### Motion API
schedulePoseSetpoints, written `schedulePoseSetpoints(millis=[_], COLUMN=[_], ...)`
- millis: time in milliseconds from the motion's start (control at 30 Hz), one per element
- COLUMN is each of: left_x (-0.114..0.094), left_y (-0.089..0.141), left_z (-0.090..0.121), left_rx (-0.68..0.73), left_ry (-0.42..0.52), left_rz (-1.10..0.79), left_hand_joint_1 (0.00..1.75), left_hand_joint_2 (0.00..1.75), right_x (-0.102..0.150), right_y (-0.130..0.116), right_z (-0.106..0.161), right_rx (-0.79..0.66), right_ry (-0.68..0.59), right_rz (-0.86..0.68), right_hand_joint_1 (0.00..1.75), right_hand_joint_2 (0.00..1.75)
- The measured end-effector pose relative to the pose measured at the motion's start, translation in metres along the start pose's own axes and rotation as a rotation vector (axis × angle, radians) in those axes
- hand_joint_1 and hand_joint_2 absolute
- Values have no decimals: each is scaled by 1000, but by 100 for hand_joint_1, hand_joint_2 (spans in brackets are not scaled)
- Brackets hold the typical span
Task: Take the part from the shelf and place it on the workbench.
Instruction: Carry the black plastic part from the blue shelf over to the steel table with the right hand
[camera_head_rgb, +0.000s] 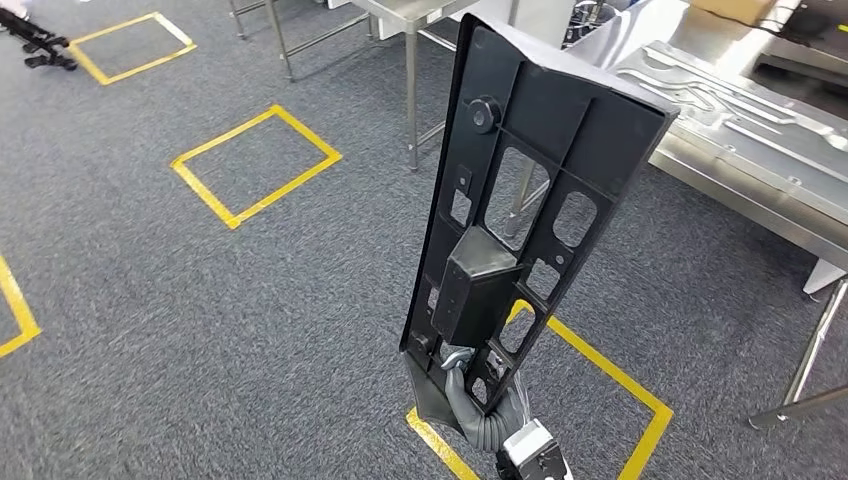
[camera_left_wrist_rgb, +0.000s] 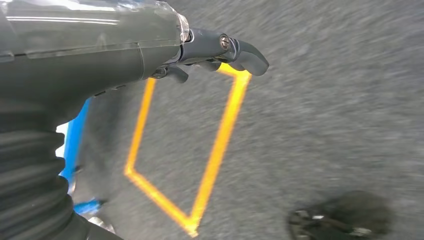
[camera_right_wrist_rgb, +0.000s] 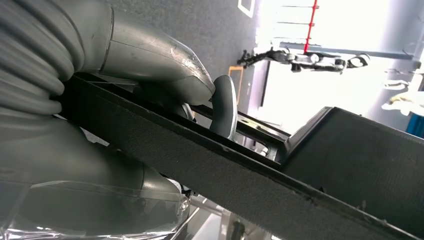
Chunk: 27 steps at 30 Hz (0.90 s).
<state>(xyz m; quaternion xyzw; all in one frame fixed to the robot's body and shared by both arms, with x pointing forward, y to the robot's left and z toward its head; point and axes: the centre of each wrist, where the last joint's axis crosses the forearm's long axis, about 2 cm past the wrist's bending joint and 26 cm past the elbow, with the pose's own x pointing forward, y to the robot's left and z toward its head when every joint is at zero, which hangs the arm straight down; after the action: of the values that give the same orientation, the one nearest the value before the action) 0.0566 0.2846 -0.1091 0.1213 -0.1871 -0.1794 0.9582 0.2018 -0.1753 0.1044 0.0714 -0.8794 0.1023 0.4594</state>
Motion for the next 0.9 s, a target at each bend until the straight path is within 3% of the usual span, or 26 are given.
schedulePoseSetpoints(millis=[100, 167, 400, 533, 700, 900], left_x=[7, 14, 35, 37, 39, 26], left_y=[-6, -13, -25, -27, -31, -39], left_z=[0, 1, 2, 2, 3, 8], left_rx=[0, -18, -75, -93, -111, -107], left_ry=[-76, -65, 214, 287, 270, 96], left_rz=[18, 52, 215, 219, 205, 181], left_hand_joint_1=[0, 0, 0, 0, 0, 0], left_hand_joint_2=[175, 175, 175, 175, 175, 175], right_x=[1, 2, 11, 17, 22, 19], right_y=[1, 1, -3, -6, -11, -16], right_z=[0, 1, 18, 20, 25, 28], right_rx=[36, 49, 72, 80, 85, 103], right_ry=[9, 27, 83, 85, 89, 82], right_rz=[-18, -16, 6, 26, 49, 13], right_hand_joint_1=[175, 175, 175, 175, 175, 175], right_hand_joint_2=[175, 175, 175, 175, 175, 175])
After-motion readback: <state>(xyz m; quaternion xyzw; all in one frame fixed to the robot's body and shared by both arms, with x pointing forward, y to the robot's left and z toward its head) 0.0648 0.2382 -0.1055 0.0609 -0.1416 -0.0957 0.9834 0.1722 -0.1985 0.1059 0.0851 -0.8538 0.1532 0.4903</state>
